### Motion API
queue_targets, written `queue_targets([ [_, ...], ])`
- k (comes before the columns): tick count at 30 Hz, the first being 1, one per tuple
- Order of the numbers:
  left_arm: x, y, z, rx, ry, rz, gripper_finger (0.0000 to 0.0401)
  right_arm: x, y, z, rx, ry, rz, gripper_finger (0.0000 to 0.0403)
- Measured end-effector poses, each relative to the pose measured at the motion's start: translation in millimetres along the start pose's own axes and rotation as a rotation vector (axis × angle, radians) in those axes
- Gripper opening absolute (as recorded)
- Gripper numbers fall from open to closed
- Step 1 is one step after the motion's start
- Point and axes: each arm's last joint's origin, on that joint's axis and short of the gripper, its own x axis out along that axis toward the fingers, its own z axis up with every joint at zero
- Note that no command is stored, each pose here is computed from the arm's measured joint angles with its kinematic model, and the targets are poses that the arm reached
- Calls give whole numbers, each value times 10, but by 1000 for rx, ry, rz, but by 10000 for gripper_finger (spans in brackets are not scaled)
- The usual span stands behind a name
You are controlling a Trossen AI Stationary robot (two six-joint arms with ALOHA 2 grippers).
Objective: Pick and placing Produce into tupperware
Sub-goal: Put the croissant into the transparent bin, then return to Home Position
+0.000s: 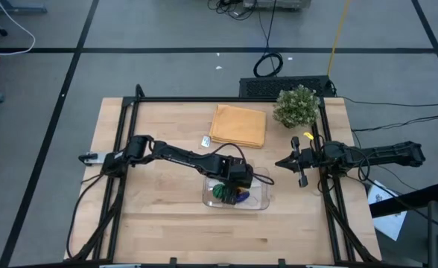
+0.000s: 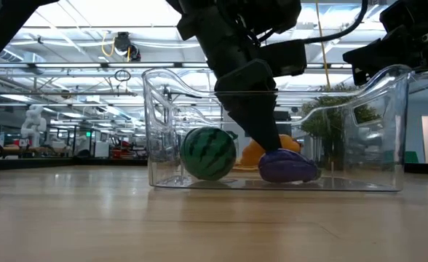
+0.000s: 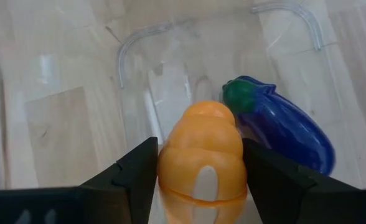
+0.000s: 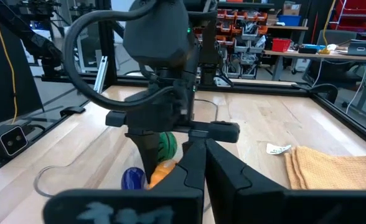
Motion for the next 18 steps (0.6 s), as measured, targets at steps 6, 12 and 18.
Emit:
queue_targets([
  [6, 0, 4, -1, 1, 0, 0, 219, 0, 0, 0, -4, 0, 0, 0],
  [12, 0, 2, -7, -6, 6, -5, 225, 0, 0, 0, -10, 0, 0, 0],
  [18, 0, 10, -8, -18, 3, -24, 242, 0, 0, 1, -10, -1, 0, 0],
])
